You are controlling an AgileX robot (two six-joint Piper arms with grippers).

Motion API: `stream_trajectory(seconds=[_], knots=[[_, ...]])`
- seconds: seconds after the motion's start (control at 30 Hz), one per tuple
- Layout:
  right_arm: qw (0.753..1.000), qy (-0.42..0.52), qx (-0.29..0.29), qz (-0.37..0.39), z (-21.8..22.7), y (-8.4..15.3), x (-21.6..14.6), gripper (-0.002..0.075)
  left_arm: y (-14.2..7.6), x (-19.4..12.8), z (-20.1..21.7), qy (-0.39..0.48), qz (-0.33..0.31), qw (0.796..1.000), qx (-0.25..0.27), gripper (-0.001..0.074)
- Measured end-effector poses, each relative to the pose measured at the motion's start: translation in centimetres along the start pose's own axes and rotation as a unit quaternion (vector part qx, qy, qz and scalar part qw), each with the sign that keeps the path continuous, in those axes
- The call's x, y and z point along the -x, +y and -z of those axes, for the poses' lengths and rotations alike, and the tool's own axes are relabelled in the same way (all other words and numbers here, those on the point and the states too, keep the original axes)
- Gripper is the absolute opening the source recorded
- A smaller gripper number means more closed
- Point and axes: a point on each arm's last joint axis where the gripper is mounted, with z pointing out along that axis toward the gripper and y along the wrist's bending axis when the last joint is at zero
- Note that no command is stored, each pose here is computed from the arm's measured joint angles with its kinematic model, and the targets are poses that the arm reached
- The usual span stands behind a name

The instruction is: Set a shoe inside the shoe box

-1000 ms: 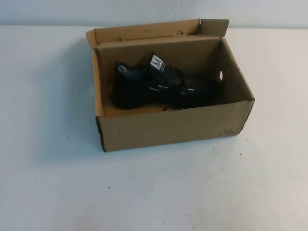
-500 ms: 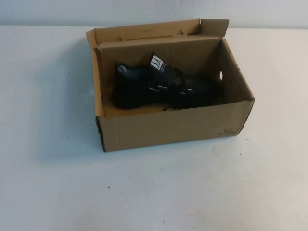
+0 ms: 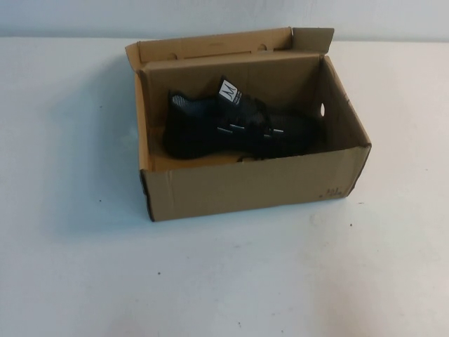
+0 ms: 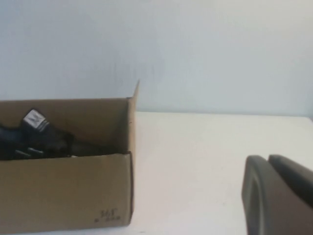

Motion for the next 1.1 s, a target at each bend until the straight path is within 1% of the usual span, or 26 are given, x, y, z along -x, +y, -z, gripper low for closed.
stream_trajectory(seconds=[0.1,0.23,0.3,0.43,0.57,0.67,1.1], knots=[[0.999,-0.018,-0.027,-0.012,-1.0,-0.7,-2.0,-0.0016,0.0,0.0,0.0,0.0,0.0,1.0,0.0,-0.0001],[0.998,-0.013,-0.048,-0.032,-2.2,-1.5,-5.8,-0.0016,0.0,0.0,0.0,0.0,0.0,1.0,0.0,-0.0001],[0.998,-0.004,-0.053,-0.036,-2.4,-1.7,-7.1,-0.0016,0.0,0.0,0.0,0.0,0.0,1.0,0.0,-0.0001],[0.998,0.041,-0.047,-0.028,-2.4,-1.6,-8.1,-0.0016,0.0,0.0,0.0,0.0,0.0,1.0,0.0,-0.0001],[0.992,0.118,-0.033,-0.024,-2.2,-1.3,-9.5,-0.0016,0.0,0.0,0.0,0.0,-0.001,1.0,0.0,-0.0001],[0.99,0.134,-0.03,-0.025,-2.1,-1.3,-9.8,-0.0016,0.0,0.0,0.0,0.0,-0.001,1.0,0.0,-0.0001],[0.99,0.137,-0.029,-0.026,-2.1,-1.3,-9.9,-0.0016,0.0,0.0,0.0,0.0,-0.002,1.0,0.0,-0.0001]])
